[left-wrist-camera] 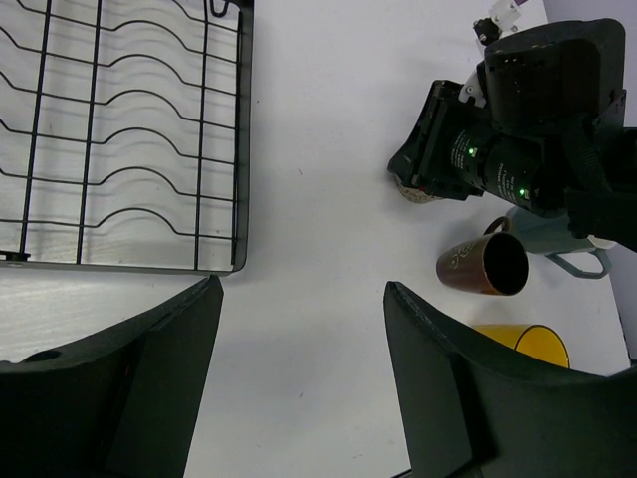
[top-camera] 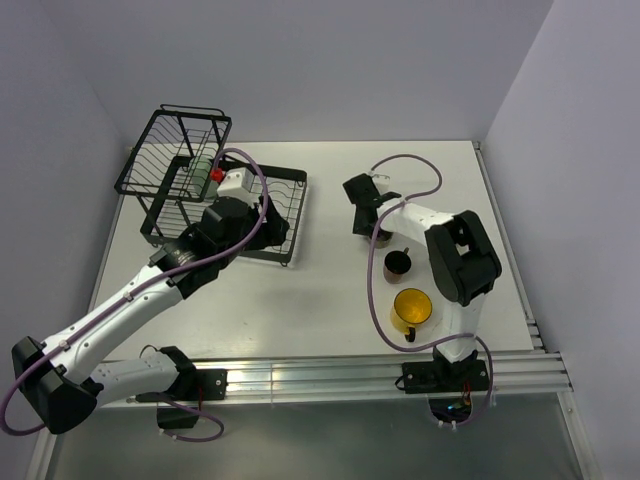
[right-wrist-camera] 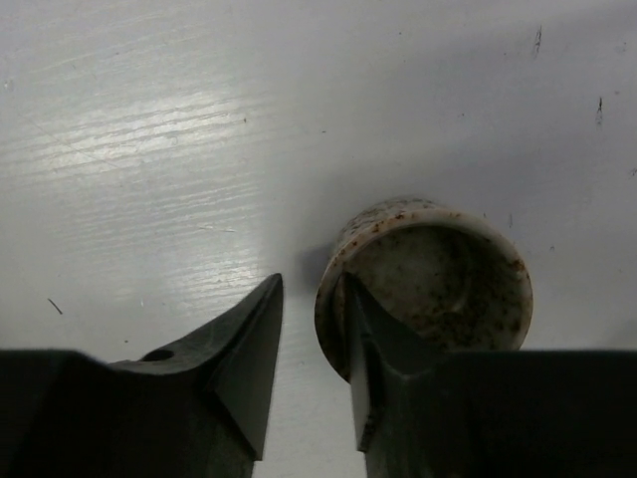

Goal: Load the cups into the dish rack

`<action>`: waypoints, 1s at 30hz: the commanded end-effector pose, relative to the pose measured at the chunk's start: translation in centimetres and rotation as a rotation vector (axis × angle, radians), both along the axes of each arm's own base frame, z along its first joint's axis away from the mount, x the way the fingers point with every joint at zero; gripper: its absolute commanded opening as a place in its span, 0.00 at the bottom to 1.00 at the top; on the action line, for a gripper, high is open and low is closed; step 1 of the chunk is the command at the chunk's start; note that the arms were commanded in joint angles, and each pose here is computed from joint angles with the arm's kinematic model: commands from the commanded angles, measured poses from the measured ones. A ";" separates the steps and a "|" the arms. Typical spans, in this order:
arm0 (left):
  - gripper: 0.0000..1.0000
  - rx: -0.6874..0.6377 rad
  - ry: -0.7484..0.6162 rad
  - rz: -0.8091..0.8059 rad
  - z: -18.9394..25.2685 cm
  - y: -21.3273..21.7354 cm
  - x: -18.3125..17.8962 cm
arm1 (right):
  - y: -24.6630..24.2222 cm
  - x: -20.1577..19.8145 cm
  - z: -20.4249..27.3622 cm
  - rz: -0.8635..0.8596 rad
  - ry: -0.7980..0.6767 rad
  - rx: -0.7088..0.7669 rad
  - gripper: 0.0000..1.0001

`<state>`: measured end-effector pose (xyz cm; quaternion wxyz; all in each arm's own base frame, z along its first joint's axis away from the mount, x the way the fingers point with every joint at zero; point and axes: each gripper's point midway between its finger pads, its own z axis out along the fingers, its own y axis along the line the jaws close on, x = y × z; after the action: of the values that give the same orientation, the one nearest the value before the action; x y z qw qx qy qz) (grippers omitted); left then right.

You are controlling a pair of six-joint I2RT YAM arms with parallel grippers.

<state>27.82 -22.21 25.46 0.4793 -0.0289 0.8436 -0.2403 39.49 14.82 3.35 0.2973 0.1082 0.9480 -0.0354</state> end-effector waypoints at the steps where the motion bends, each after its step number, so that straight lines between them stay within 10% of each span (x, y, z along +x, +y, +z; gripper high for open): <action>1: 0.72 -0.047 -0.017 -0.013 0.7 -0.6 -0.2 | 0.0 1.6 1.0 -0.018 -0.041 -0.002 0.35; 8: 0.73 -0.055 -0.013 -0.013 0.6 -0.6 -0.2 | 0.9 1.6 3.5 0.011 -0.080 0.056 0.00; 30: 0.84 -0.531 -0.148 -0.372 7.0 -3.3 0.6 | 12.7 -10.7 30.9 0.620 -0.511 1.130 0.00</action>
<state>30.36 -23.38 27.29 0.4545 -0.0440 0.7760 -0.4351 31.41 25.35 30.41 0.4273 0.0202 0.7691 0.4749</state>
